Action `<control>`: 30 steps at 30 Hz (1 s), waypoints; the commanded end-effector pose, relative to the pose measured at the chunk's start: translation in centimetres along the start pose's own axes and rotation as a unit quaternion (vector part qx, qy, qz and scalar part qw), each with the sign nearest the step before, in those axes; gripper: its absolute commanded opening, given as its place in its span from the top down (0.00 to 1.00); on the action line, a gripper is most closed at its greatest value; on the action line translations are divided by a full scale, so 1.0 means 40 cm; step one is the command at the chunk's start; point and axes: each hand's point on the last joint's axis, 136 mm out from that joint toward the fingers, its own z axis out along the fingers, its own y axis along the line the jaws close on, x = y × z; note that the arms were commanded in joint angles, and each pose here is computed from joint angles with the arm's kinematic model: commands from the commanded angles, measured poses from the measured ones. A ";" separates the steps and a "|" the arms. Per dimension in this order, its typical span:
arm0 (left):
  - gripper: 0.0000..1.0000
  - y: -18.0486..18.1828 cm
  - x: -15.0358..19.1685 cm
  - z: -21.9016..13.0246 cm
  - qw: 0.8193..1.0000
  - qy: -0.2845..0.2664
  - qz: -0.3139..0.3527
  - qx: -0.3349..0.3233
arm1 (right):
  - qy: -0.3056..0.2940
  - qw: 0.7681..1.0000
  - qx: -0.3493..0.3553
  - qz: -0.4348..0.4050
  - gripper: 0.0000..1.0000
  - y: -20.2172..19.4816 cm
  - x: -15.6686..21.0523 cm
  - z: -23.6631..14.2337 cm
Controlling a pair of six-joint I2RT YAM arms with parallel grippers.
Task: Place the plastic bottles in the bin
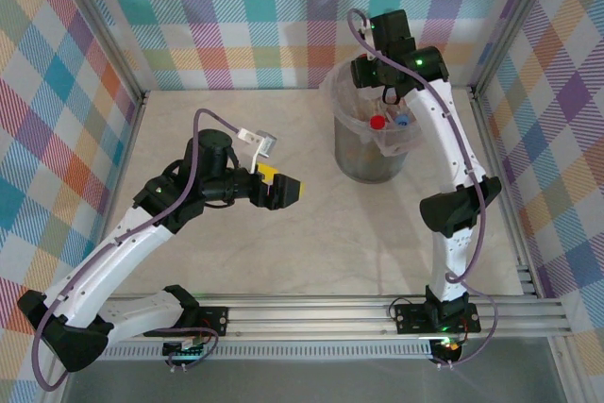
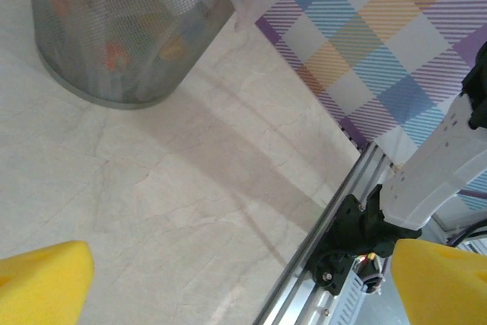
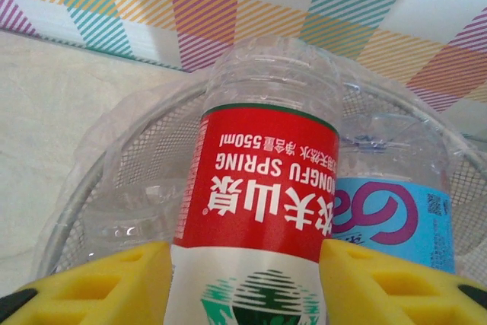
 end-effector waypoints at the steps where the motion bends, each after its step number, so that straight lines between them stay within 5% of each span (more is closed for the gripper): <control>1: 0.00 -0.012 -0.015 -0.015 1.000 -0.010 0.024 -0.007 | -0.030 0.999 -0.020 0.006 0.44 -0.005 -0.025 -0.100; 6: 0.00 0.007 -0.022 -0.021 0.999 -0.018 0.032 -0.031 | -0.047 0.998 -0.050 0.012 0.36 0.008 -0.024 -0.165; 17: 0.00 0.031 -0.053 -0.073 0.991 -0.079 0.079 -0.077 | -0.075 0.990 -0.109 0.047 0.01 0.027 0.095 -0.313; 30: 0.00 0.161 -0.034 -0.151 0.958 -0.118 0.122 -0.232 | -0.202 0.969 -0.101 0.094 0.00 -0.019 0.260 -0.452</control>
